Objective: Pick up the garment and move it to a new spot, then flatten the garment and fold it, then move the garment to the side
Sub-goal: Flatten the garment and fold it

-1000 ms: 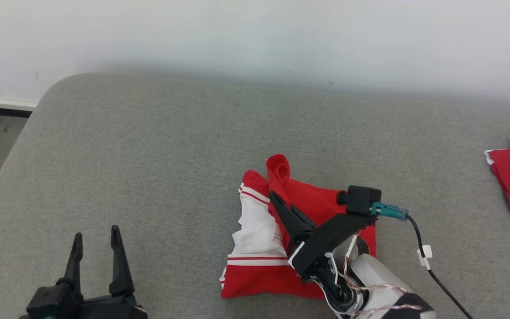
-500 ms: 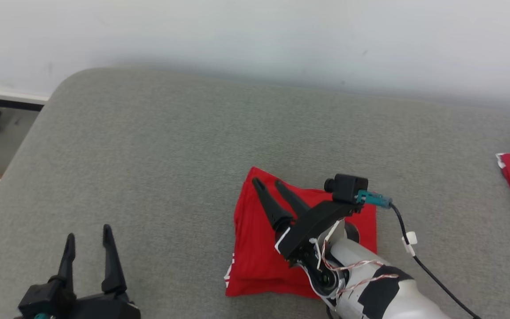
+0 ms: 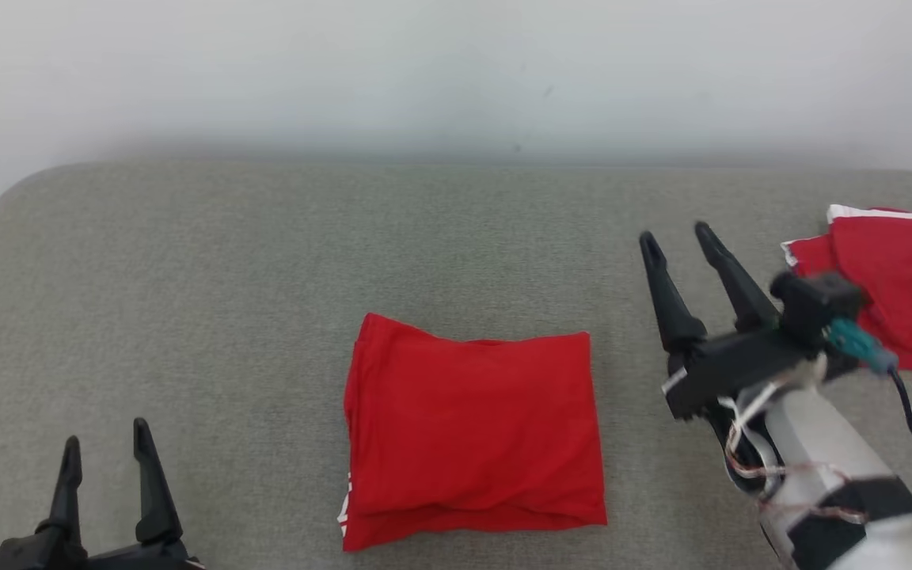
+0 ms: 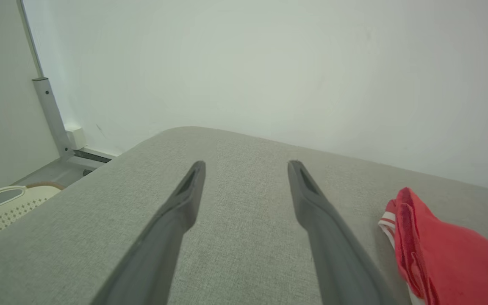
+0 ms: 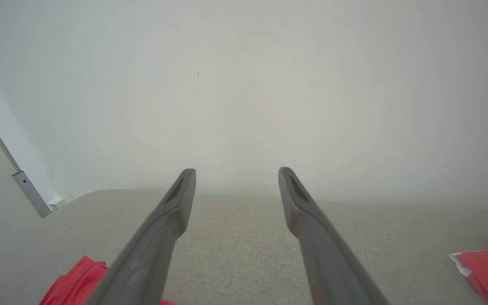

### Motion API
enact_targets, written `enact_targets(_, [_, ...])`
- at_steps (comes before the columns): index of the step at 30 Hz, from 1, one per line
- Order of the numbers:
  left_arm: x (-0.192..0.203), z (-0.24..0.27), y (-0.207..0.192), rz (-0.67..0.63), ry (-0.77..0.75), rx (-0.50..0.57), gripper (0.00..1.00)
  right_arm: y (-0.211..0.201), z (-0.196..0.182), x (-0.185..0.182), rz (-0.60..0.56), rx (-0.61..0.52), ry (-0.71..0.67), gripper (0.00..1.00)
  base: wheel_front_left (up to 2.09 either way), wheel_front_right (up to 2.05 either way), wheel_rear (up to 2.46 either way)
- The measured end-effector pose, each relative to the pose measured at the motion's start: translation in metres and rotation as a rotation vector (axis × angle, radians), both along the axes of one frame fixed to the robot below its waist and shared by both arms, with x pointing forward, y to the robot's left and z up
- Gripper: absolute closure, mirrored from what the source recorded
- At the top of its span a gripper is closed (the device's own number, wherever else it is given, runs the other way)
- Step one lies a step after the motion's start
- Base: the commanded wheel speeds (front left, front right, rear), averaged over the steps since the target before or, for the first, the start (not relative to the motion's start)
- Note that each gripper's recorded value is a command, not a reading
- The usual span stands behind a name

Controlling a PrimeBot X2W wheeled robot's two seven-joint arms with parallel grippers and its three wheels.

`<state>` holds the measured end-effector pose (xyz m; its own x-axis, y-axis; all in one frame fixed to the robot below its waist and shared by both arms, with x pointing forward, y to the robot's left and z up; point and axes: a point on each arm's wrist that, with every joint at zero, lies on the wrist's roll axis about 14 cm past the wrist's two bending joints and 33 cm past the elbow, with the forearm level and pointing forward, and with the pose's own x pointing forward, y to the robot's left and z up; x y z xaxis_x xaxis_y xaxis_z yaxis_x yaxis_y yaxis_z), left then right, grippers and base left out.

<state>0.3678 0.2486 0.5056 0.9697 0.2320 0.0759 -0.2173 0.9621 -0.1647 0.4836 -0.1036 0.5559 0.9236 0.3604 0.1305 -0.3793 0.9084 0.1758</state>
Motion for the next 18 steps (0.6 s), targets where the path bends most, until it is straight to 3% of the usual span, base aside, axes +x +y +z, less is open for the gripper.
enact_targets(4, [0.004, 0.003, -0.007, -0.032, -0.002, 0.043, 0.0, -0.031, -0.007, -0.03, -0.083, -0.091, -0.055, 0.0, 0.0, 0.0, 0.0])
enact_targets(11, [0.001, 0.008, -0.028, -0.161, 0.014, 0.202, 0.0, -0.06, -0.027, -0.086, -0.216, -0.122, -0.046, 0.0, 0.0, 0.0, 0.0])
enact_targets(18, [-0.005, 0.035, -0.035, -0.217, -0.079, 0.135, 0.0, -0.068, -0.031, -0.12, -0.285, -0.08, -0.015, 0.0, 0.0, 0.0, 0.0])
